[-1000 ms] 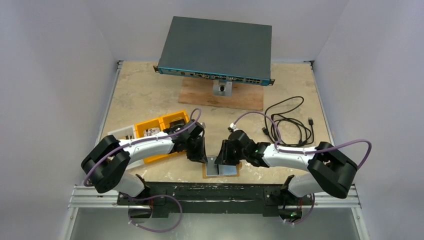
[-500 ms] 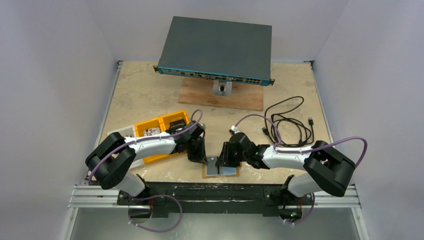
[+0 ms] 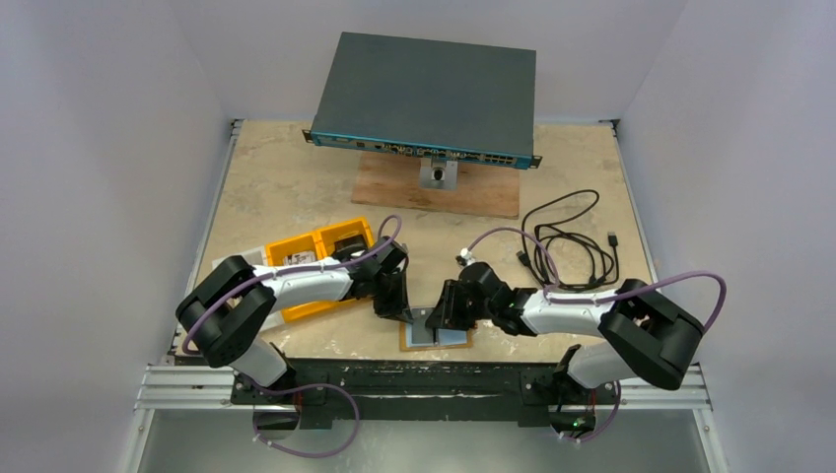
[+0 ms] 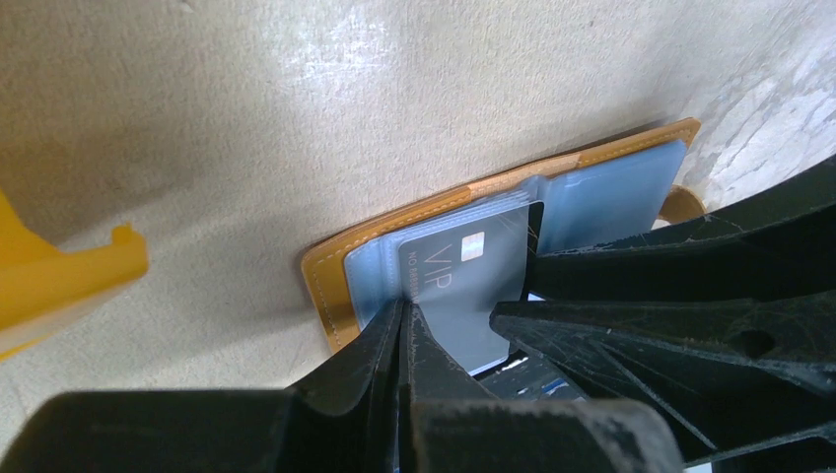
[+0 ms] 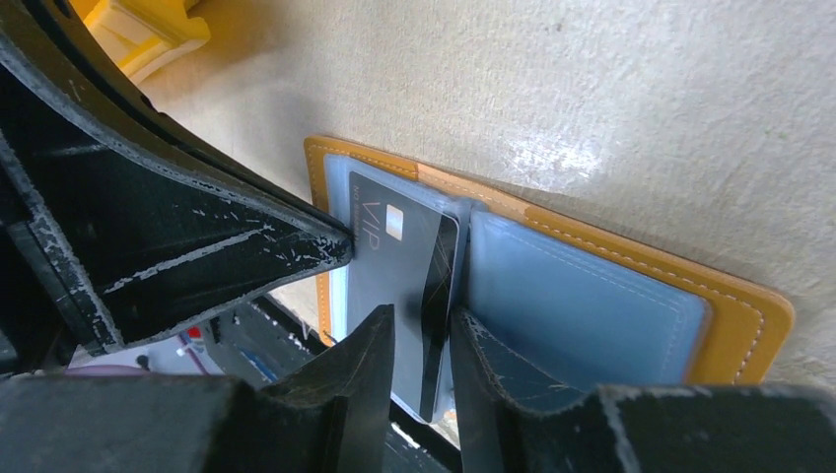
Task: Take the credit cards out of the card holder
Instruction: Remove the credit card from the card holder.
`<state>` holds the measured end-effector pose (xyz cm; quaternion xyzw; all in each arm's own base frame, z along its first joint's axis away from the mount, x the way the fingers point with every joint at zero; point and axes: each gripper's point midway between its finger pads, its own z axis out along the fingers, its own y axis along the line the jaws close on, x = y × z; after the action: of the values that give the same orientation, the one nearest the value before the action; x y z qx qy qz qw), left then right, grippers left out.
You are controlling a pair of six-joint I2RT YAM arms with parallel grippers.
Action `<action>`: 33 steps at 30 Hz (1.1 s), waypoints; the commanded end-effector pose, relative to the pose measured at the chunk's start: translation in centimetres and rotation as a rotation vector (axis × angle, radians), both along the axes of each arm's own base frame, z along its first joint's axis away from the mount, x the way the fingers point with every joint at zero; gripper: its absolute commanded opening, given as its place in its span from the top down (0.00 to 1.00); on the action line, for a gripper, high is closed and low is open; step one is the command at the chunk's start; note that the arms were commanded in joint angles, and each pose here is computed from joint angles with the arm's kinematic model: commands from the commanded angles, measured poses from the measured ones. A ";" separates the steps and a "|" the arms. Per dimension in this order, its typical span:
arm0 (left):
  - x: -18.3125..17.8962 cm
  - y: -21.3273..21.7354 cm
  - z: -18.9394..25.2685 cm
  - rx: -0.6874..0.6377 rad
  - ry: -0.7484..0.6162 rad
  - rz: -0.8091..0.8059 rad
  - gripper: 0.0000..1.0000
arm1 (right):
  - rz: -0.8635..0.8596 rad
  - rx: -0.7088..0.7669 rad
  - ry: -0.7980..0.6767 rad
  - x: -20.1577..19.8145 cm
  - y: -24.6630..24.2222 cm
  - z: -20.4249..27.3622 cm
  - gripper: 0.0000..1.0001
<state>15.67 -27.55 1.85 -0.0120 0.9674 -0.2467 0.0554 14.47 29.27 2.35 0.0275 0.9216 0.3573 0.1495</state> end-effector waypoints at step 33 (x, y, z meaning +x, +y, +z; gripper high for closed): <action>-1.7 2.4 -3.4 0.156 0.072 0.047 1.00 | -0.051 0.306 0.031 0.3 -0.8 1.8 0.97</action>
<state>15.46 -28.24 1.63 -0.0278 0.9681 -0.2460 0.0398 14.23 27.46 2.49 0.0989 0.8708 0.4654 0.1239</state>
